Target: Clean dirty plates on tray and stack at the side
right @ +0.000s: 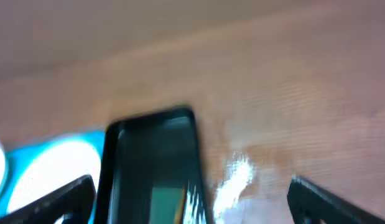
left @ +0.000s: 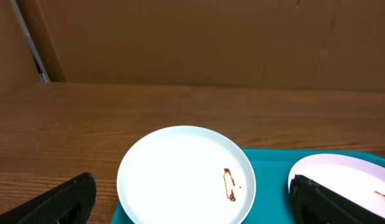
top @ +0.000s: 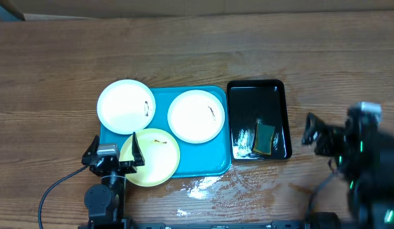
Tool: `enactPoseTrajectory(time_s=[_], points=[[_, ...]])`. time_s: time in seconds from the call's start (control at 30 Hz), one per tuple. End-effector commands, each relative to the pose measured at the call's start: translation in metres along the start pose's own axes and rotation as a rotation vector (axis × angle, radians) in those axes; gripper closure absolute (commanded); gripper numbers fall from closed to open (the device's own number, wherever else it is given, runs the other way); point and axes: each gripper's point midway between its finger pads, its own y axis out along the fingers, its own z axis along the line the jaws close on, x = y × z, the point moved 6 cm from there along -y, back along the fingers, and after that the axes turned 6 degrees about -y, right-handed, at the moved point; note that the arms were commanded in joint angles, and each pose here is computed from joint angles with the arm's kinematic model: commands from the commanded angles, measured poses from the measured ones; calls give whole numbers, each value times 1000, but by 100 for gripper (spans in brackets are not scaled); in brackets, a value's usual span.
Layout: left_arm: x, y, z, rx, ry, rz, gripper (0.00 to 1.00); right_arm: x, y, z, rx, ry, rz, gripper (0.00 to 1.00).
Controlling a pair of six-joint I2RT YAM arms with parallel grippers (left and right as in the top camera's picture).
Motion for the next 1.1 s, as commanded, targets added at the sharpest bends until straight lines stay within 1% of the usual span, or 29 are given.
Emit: enactPoseTrajectory(time_s=[0.0,0.13,0.23,0.27,0.3,0.37,0.43,0.53,0.6,0.67,0.73,0.77,0.83,0.9,1.0,1.07], points=[[0,0,0,-5,16,-4,0,38,12,18,98,43,216,0],[0,0,0,-5,16,-4,0,58,25,51,343,113,453,0],[0,0,0,-5,16,-4,0,59,48,55,368,154,565,0],[0,0,0,-5,16,-4,0,56,55,55,359,175,595,2],[0,0,0,-5,16,-4,0,48,69,53,343,205,651,22],[0,0,0,-5,18,-6,0,39,78,54,327,213,707,33],[6,0,-1,-9,26,-37,0,33,83,53,275,213,739,36],[10,-1,-4,-36,22,-57,0,27,83,50,147,215,760,36],[18,-1,-5,-38,32,-99,0,21,81,52,80,194,776,36],[28,-3,-14,-115,40,-153,0,17,81,56,55,174,782,35],[39,-8,-25,-205,42,-177,0,11,82,60,8,163,791,35],[46,-11,-28,-223,27,-178,0,7,83,61,-17,161,791,34],[61,-16,-30,-223,-9,-153,0,-1,87,62,-77,158,785,31],[78,-21,-32,-219,-14,-119,0,-9,92,64,-104,155,781,29],[113,-27,-41,-246,2,-36,0,-23,103,69,-89,135,777,27],[137,-24,-50,-290,24,57,0,-32,110,71,-81,130,771,26]])
